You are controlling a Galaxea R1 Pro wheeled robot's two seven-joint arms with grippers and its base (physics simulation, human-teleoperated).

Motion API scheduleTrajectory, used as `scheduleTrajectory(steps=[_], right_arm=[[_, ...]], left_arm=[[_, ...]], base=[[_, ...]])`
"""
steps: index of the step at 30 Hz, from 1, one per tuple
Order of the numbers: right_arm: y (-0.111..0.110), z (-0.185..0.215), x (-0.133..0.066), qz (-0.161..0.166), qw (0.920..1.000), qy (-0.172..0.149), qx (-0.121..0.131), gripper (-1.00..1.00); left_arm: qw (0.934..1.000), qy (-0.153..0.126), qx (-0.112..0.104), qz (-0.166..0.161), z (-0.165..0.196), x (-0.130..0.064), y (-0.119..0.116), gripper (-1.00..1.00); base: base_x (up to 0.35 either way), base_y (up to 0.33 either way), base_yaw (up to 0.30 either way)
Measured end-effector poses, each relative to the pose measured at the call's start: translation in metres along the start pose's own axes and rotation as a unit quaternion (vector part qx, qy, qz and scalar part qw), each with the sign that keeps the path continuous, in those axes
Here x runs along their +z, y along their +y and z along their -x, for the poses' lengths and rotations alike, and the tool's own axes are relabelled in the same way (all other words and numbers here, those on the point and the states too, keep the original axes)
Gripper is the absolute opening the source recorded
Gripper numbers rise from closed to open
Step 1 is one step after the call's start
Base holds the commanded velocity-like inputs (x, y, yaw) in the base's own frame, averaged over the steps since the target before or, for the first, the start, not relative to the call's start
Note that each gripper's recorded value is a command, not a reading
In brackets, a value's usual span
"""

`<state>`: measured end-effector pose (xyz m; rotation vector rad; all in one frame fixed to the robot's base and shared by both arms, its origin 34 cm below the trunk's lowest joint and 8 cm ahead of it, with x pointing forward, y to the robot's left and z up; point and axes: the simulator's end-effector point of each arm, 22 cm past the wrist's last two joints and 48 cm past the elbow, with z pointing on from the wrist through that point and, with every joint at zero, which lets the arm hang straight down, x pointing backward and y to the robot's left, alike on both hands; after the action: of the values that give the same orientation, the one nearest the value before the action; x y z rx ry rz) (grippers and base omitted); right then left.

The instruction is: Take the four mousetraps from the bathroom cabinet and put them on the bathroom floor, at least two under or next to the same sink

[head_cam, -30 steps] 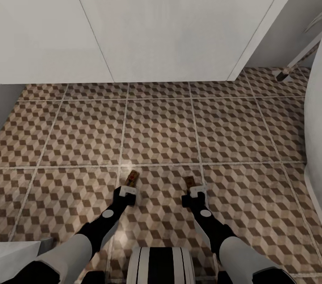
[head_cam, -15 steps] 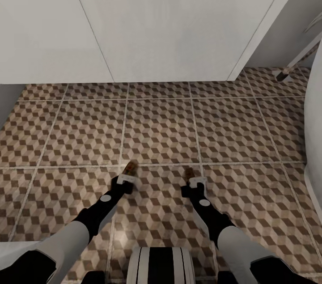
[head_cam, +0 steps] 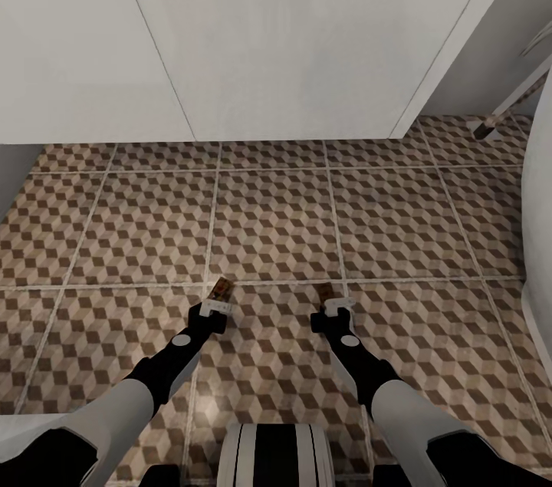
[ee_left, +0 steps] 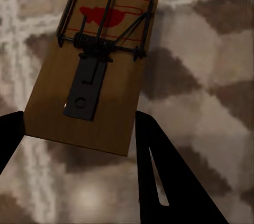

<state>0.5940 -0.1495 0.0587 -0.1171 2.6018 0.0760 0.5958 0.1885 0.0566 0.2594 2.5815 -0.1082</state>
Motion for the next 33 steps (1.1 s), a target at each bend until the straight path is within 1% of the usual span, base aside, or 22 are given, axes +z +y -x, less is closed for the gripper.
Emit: scheduleTrajectory(steps=[4,10,15,29,33], right_arm=[[-0.0001,-0.0001,0.0000,0.000,1.0000,0.000,0.000,-1.00],[-0.0002,0.0001,0.0000,0.000,1.0000,0.000,0.000,-1.00],[-0.0001,0.0000,0.0000,0.000,1.0000,0.000,0.000,-1.00],[0.0002,0.0006,-0.0003,0.000,1.0000,-0.001,0.000,-1.00],[0.0000,0.0003,-0.0001,0.000,1.0000,-0.001,0.000,-1.00]], left_arm=[[1.0000,-0.001,0.000,0.006,0.0013,0.0002,-0.0003,-1.00],[0.9996,-0.003,0.001,0.030,0.0039,0.0002,0.0046,-1.00],[0.9994,-0.003,-0.001,0.034,0.0040,0.0002,0.0062,-1.00],[0.9994,-0.006,-0.002,0.033,0.0077,0.0001,0.0055,-1.00],[0.9994,-0.006,-0.002,0.033,0.0083,0.0004,0.0054,-1.00]], base=[[0.000,0.000,0.000],[0.000,0.000,0.000],[0.033,0.000,0.000],[0.287,0.000,0.000],[0.111,0.000,0.000]])
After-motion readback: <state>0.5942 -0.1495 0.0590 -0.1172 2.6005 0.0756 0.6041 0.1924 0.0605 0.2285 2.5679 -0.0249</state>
